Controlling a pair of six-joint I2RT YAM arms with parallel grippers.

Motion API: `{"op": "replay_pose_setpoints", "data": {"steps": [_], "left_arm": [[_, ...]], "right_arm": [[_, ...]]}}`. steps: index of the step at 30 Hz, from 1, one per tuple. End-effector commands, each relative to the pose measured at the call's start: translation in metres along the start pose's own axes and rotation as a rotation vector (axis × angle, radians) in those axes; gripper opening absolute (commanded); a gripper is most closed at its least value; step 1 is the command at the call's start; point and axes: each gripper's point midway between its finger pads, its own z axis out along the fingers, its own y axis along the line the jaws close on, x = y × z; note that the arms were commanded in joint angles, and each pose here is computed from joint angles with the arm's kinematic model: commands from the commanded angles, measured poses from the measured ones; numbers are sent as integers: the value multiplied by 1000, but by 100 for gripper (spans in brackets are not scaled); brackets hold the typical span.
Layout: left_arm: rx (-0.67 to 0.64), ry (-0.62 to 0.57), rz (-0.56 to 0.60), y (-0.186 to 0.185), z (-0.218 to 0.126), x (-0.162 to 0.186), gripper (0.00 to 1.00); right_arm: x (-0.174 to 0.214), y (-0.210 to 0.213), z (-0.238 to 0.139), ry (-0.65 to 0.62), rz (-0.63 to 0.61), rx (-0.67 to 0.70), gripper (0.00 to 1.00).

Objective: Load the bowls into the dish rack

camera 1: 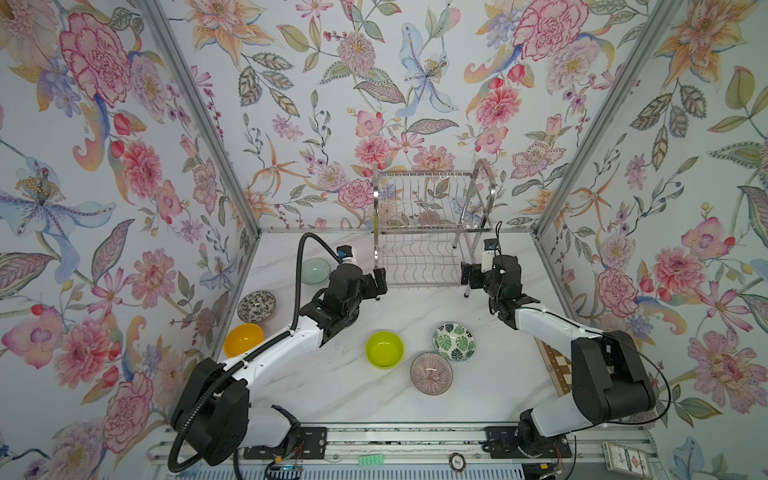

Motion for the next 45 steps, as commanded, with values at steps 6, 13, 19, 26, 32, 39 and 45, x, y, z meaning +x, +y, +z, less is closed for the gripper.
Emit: {"op": "replay_pose_setpoints", "data": {"steps": [6,13,19,26,32,39,45], "left_arm": [[38,12,-70,-11,-6,15,99],[115,53,-82,-56,5,36,99],[171,48,-63,-84,8,62,99],[189,60,-51,-91,13,91,99],[212,67,-33,-97,14,106,99],[201,73,-21,-96,13,110,99],[178,89,-20,-93,13,113,99]], "right_arm": [[37,-31,-30,146,272,161,99],[70,-7,-63,336,374,63,95],[117,15,-96,452,392,17,83],[174,35,-118,558,392,-1,73],[195,42,-120,583,403,-5,57],[201,48,-111,593,381,-6,39],[191,47,-102,559,355,9,15]]}}
